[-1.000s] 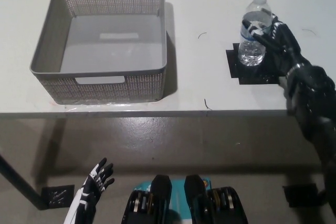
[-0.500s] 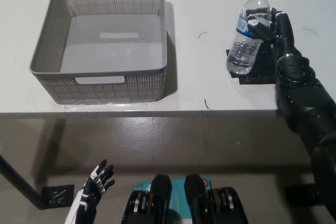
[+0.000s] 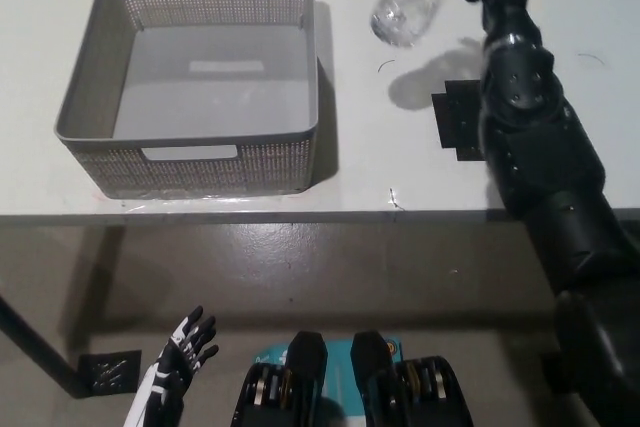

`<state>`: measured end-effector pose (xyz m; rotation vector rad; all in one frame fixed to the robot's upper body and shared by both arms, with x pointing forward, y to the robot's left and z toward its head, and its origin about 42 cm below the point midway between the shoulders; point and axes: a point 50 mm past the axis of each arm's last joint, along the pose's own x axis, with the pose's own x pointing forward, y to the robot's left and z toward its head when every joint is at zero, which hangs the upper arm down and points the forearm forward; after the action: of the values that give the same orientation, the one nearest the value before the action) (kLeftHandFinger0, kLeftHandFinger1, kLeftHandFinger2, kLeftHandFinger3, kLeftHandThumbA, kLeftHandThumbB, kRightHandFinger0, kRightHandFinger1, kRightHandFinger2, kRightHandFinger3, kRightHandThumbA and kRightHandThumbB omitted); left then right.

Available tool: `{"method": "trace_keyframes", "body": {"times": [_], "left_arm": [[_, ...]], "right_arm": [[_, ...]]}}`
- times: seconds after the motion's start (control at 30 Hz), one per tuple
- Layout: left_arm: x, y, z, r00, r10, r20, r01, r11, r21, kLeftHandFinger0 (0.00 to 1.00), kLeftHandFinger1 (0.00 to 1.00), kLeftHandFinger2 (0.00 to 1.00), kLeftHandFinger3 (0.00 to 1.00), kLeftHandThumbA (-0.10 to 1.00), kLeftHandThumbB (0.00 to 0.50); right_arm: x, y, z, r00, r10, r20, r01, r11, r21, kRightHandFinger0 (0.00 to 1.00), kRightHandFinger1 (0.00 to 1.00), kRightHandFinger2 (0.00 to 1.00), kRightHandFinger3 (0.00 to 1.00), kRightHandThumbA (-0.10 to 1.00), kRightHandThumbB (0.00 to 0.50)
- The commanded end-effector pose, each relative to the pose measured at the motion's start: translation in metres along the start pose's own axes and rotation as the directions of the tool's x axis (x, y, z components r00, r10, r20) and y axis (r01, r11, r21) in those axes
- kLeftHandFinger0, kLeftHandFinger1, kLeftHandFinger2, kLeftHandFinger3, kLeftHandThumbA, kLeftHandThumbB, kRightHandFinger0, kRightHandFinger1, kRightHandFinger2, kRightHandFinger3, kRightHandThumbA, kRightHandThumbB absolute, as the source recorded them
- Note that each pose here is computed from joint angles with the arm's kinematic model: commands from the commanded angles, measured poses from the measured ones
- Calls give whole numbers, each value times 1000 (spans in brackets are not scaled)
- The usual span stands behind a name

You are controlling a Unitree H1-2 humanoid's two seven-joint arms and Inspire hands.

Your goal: Use the right hand to pick up a water botttle and place it into a container on the left side

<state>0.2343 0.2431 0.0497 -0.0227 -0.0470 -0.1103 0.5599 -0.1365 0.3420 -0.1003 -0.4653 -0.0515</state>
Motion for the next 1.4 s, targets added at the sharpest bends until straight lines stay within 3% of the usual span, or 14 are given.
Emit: {"method": "trace_keyframes", "body": {"times": [0.0, 0.1, 0.2, 0.23, 0.27, 0.33, 0.47, 0.63, 0.93, 1.07, 1.2, 1.23, 1.33, 1.37], "left_arm": [[1, 3, 7, 999, -24, 36, 24, 1000, 19, 1000, 1000, 1000, 1000, 1000, 214], [0, 3, 7, 999, -30, 33, 29, 999, 28, 1000, 1000, 1000, 1000, 1000, 239], [1, 1, 6, 998, -51, 36, 50, 999, 16, 1000, 1000, 1000, 1000, 1000, 241], [2, 1, 6, 998, -54, 36, 53, 998, 16, 1000, 1000, 1000, 1000, 1000, 234], [2, 1, 6, 998, -56, 37, 55, 998, 21, 1000, 1000, 1000, 1000, 1000, 231], [5, 0, 8, 998, -58, 32, 58, 998, 13, 1000, 1000, 1000, 1000, 1000, 237], [5, -1, 11, 997, -69, 32, 69, 998, 6, 1000, 1000, 1000, 1000, 1000, 204], [3, 1, 11, 996, -78, 46, 76, 996, 50, 1000, 1000, 1000, 1000, 1000, 219], [9, -2, 17, 992, -118, 42, 116, 992, 45, 1000, 1000, 1000, 1000, 1000, 188], [11, -1, 20, 991, -121, 52, 116, 989, 88, 1000, 1000, 1000, 1000, 1000, 212], [13, -1, 20, 990, -131, 52, 126, 989, 83, 1000, 1000, 1000, 1000, 1000, 234], [13, -1, 21, 989, -135, 52, 131, 988, 84, 1000, 1000, 1000, 1000, 1000, 229], [13, -1, 22, 987, -148, 59, 142, 985, 95, 1000, 1000, 1000, 1000, 1000, 221], [13, -1, 22, 987, -153, 56, 147, 984, 99, 1000, 1000, 1000, 1000, 1000, 220]], "right_arm": [[23, 55, 130, 947, 81, 311, -78, 997, -22, 48, 318, 717, 850, -100, 132], [20, 83, 155, 929, 118, 350, -128, 992, 4, 53, 428, 795, 880, -100, 122], [17, 112, 173, 916, 168, 366, -188, 982, 22, 47, 452, 816, 882, -100, 110], [16, 118, 177, 913, 178, 367, -202, 979, 27, 97, 427, 767, 841, -100, 212], [14, 128, 181, 910, 189, 368, -214, 977, 26, 19, 331, 711, 783, -100, 149], [5, 163, 189, 887, 241, 395, -257, 966, -12, 0, 263, 741, 830, -100, 118], [-7, 200, 178, 870, 316, 378, -303, 948, -96, 0, 238, 718, 817, -100, 124], [-16, 235, 151, 855, 429, 291, -355, 894, -274, 0, 178, 634, 775, -100, 126], [-20, 233, 108, 857, 496, 138, -382, 792, -476, 0, 185, 639, 701, -100, 155], [-21, 227, 92, 869, 490, 64, -400, 774, -491, 0, 221, 653, 670, -100, 148], [-23, 222, 82, 880, 470, 67, -378, 779, -500, 0, 164, 624, 680, -100, 169], [-22, 218, 79, 883, 463, 71, -365, 775, -515, 0, 201, 676, 746, -100, 163], [-21, 213, 75, 897, 437, 75, -340, 787, -514, 0, 264, 730, 743, -100, 193], [-20, 211, 75, 902, 423, 81, -327, 795, -511, 59, 390, 914, 920, 54, 253]]}}
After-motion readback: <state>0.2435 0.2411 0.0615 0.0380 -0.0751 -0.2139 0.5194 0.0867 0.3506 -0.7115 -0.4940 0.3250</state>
